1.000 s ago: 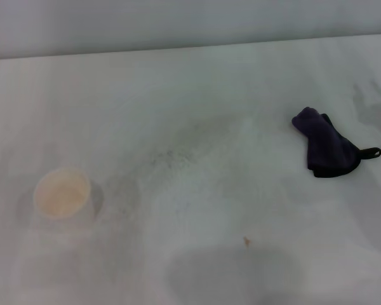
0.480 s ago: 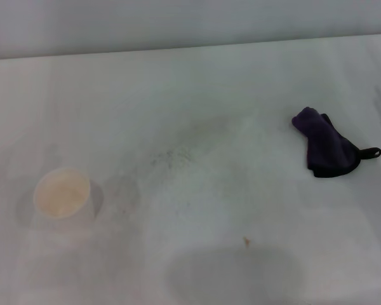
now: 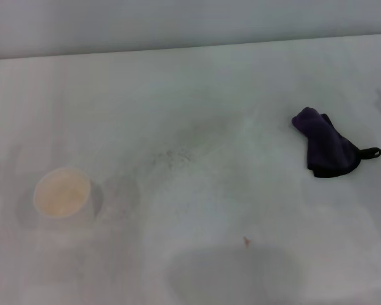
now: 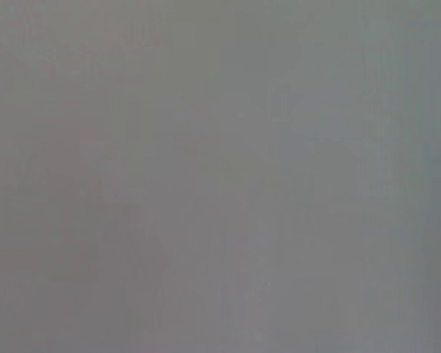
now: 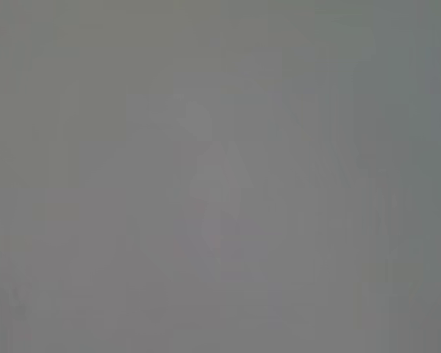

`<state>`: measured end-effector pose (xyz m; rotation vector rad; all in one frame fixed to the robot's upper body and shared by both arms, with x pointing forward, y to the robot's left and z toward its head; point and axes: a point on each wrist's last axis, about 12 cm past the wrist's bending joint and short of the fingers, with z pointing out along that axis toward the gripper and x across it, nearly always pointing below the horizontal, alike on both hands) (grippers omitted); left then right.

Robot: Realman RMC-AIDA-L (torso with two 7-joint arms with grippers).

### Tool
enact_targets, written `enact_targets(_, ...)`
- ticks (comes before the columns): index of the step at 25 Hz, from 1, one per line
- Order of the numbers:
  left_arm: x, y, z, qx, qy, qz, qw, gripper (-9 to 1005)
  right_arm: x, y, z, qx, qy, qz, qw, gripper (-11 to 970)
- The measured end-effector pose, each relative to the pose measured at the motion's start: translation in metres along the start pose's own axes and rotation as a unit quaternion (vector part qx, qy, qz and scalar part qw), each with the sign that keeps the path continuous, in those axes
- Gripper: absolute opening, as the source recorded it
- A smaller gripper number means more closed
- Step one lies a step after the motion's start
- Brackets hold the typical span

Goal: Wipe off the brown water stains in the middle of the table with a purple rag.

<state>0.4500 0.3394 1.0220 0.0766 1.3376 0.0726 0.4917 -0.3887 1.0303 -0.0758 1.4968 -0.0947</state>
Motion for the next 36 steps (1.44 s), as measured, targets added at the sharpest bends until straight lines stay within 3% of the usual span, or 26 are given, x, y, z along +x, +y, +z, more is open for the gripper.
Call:
enact_targets(9,0.0014,-0.0067,0.0022,0.016,0.005,-0.005,1.0,893,0.002,0.0015,-0.0022,0.002,0.003,0.0,1.0,876)
enact_targets(36,0.0013,-0.0063,0.0032,0.016,0.005,-0.003,1.0,893,0.0045,0.0035,-0.0045,-0.006,0.011,-0.006,1.0,876)
